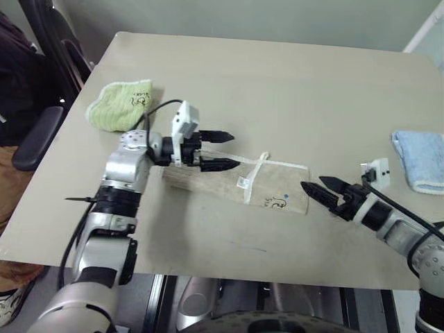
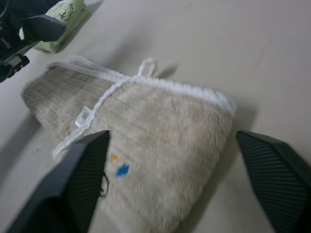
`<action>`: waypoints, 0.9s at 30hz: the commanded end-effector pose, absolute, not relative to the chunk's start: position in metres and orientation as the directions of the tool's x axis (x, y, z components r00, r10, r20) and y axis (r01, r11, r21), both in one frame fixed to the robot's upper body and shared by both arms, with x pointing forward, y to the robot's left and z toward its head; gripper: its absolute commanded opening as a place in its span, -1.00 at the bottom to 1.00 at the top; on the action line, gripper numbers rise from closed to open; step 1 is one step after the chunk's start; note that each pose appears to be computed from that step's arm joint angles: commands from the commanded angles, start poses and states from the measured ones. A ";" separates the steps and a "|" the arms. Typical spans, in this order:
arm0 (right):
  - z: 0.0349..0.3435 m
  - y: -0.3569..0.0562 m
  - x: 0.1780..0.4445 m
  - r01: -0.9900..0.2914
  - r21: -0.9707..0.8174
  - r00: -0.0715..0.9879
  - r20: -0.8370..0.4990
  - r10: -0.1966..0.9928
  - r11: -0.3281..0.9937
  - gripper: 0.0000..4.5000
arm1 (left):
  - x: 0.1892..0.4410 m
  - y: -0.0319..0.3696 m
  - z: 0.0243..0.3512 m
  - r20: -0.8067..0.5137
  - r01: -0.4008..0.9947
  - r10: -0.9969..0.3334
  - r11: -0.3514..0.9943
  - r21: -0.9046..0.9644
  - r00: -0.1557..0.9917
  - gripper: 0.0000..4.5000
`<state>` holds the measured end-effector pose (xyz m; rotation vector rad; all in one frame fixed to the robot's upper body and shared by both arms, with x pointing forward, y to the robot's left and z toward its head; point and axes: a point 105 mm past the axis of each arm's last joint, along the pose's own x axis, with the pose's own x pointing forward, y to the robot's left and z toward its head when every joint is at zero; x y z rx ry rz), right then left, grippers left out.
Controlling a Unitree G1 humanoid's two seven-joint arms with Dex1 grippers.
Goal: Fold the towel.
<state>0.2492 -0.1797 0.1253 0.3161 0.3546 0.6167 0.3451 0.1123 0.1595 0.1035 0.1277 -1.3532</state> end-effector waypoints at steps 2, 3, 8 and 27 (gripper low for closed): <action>0.158 -0.161 0.247 -0.586 0.394 0.734 -0.112 0.670 0.708 0.98 | 0.364 0.147 0.168 -0.147 0.893 -0.882 0.450 0.019 0.448 1.00; 0.162 -0.154 0.246 -0.611 0.404 0.712 -0.094 0.695 0.681 0.98 | 0.361 0.157 0.168 -0.153 0.878 -0.869 0.479 -0.026 0.470 1.00; 0.177 -0.123 0.246 -0.707 0.409 0.615 -0.049 0.787 0.577 0.98 | 0.334 0.195 0.170 -0.179 0.814 -0.843 0.537 -0.224 0.507 1.00; 0.174 -0.060 0.252 -0.938 0.217 0.254 -0.095 0.963 0.269 0.98 | 0.265 0.279 0.155 -0.320 0.411 -0.713 0.648 -0.642 0.624 1.00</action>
